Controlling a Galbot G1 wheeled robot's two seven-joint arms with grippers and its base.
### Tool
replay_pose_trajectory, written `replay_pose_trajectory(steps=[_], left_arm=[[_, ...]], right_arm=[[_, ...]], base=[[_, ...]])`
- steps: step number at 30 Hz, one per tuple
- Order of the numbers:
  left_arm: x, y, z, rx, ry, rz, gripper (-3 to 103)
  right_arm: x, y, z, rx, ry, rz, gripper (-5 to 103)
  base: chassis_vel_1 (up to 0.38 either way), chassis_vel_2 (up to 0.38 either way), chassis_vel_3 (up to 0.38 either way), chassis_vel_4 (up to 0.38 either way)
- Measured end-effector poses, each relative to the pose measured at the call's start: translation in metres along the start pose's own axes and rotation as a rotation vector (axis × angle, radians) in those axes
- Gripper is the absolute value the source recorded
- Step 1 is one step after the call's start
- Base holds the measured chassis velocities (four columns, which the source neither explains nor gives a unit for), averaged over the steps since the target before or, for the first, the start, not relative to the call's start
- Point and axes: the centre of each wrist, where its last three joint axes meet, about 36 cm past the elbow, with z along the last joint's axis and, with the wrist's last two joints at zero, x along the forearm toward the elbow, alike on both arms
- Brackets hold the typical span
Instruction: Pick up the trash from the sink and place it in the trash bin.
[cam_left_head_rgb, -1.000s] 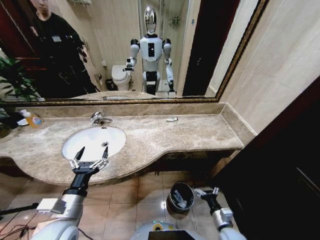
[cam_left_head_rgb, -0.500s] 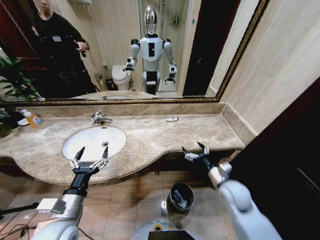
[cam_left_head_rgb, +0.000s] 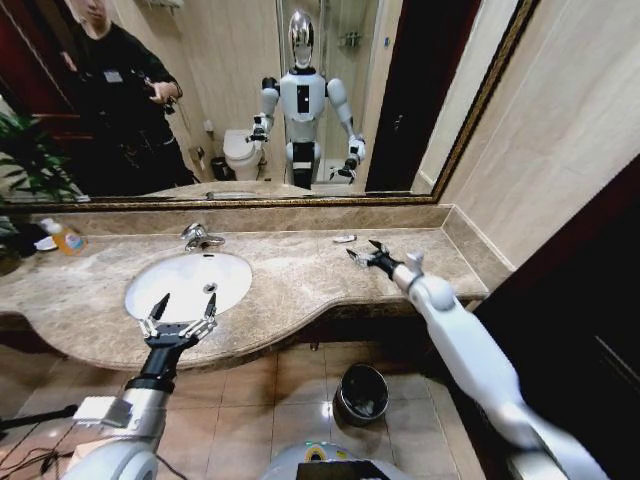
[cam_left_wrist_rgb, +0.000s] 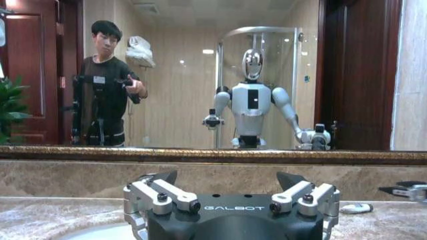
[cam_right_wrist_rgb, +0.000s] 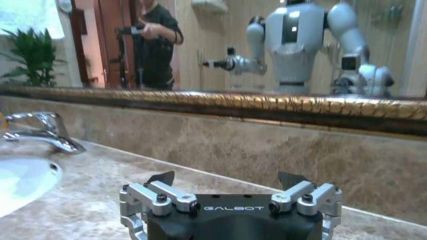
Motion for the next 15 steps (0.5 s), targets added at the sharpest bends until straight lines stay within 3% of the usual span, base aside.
replay_pose_trajectory(steps=[9, 15], left_arm=[[0.000, 0.000, 0.000, 0.000, 0.000, 0.000, 100], [0.000, 0.000, 0.000, 0.000, 0.000, 0.000, 100]], right_arm=[[-0.075, -0.053, -0.027, 0.105, 0.087, -0.042, 100], [-0.093, -0.052, -0.040, 0.129, 0.159, -0.054, 100]], base=[[0.000, 0.000, 0.000, 0.000], [0.000, 0.000, 0.000, 0.000]])
